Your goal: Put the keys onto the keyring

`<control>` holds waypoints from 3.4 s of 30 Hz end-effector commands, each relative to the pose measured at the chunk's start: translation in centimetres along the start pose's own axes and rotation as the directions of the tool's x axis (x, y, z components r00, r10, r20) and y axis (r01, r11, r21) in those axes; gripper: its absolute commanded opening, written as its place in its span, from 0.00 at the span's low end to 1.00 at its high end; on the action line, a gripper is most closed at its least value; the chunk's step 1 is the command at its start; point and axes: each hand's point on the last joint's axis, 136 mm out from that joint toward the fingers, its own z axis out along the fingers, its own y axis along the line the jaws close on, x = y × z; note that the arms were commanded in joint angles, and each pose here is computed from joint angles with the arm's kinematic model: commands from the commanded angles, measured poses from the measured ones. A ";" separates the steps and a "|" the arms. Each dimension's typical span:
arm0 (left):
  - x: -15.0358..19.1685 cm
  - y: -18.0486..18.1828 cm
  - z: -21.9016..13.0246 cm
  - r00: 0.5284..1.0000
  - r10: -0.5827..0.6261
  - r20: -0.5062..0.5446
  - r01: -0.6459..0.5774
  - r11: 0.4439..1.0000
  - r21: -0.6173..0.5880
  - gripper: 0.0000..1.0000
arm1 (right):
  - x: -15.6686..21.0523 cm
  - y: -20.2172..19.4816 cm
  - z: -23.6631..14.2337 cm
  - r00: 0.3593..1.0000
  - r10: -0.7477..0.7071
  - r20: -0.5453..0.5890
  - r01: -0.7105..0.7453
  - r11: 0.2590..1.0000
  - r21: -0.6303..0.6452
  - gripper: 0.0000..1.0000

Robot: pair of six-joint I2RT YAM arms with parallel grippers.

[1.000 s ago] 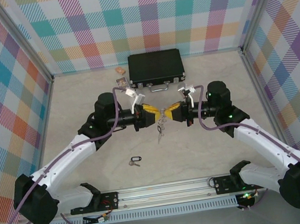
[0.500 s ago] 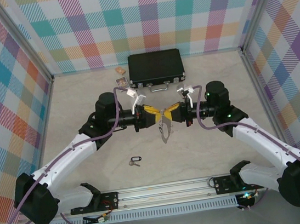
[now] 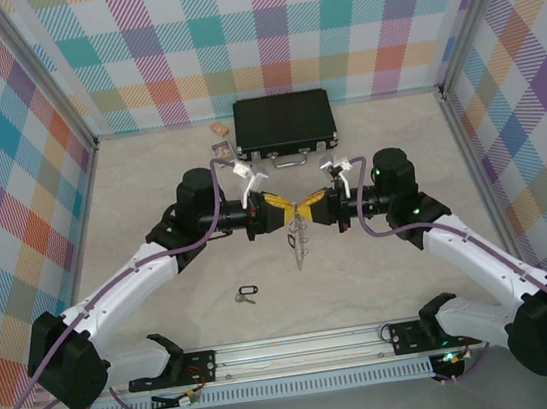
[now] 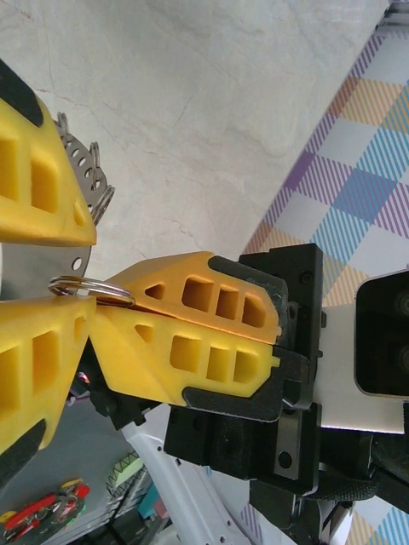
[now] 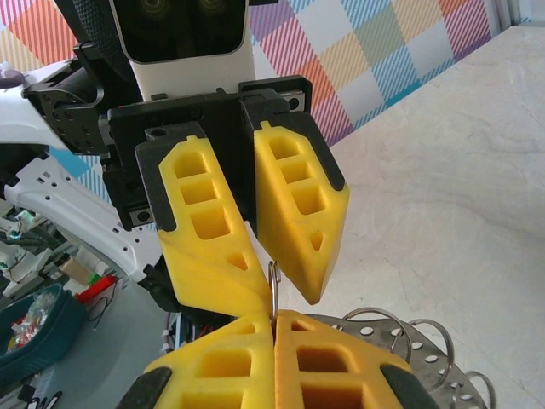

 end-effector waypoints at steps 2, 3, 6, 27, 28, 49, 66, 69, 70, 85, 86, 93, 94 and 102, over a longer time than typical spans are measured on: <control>-1.9 -0.7 -0.2 0.997 0.058 0.042 -0.059 0.998 0.011 0.21 | -1.3 1.4 0.1 0.998 -0.055 0.008 0.055 0.997 -0.051 0.00; -1.9 -0.7 -0.1 0.997 0.058 0.042 -0.059 0.998 0.011 0.21 | -1.2 1.4 0.2 0.998 -0.055 0.008 0.055 0.997 -0.051 0.00; -1.9 -0.6 -0.1 0.997 0.060 0.042 -0.060 0.998 0.007 0.20 | -1.2 1.5 0.2 0.998 -0.054 0.006 0.055 0.997 -0.056 0.00; -1.2 -0.3 0.1 0.998 0.053 0.019 -0.053 0.998 0.014 0.00 | -1.2 1.3 0.2 0.998 -0.056 0.009 0.056 0.997 -0.044 0.00; -1.1 -0.4 0.1 0.998 0.055 0.015 -0.056 0.998 0.014 0.00 | -1.2 1.4 0.2 0.998 -0.056 0.009 0.056 0.997 -0.043 0.00; -3.1 1.7 -2.7 0.968 0.177 0.175 -0.132 0.961 -0.245 0.00 | 1.5 -3.5 -2.9 0.995 -0.035 0.094 0.001 0.942 0.337 0.86; -6.1 7.9 -12.6 0.900 0.301 0.315 0.064 0.625 -0.778 0.00 | 12.2 -4.5 7.5 0.956 0.183 -0.227 -0.127 0.962 0.243 0.44; -6.2 8.0 -14.8 0.883 0.331 0.332 0.103 0.555 -0.826 0.00 | 14.4 -4.2 10.2 0.934 0.180 -0.308 -0.110 0.967 0.231 0.40; -6.3 7.9 -15.4 0.876 0.342 0.341 0.115 0.538 -0.835 0.00 | 15.1 -4.1 11.1 0.925 0.182 -0.332 -0.108 0.967 0.229 0.38; -6.7 5.9 -19.7 0.815 0.417 0.402 0.185 0.471 -0.863 0.00 | 21.8 -5.3 19.0 0.791 0.401 -0.462 -0.174 0.871 0.459 0.28; -6.7 5.8 -19.8 0.813 0.419 0.404 0.185 0.472 -0.862 0.00 | 22.1 -5.3 19.0 0.784 0.415 -0.462 -0.176 0.862 0.476 0.29; -6.8 5.4 -20.4 0.797 0.435 0.418 0.196 0.468 -0.862 0.00 | 23.4 -5.5 19.9 0.730 0.519 -0.445 -0.234 0.801 0.551 0.27; -6.8 5.4 -20.4 0.799 0.434 0.417 0.195 0.469 -0.862 0.00 | 23.6 -5.5 20.1 0.725 0.525 -0.445 -0.237 0.798 0.555 0.27; -6.8 5.2 -20.5 0.796 0.435 0.421 0.194 0.476 -0.858 0.00 | 24.2 -5.7 20.5 0.697 0.557 -0.452 -0.247 0.778 0.578 0.26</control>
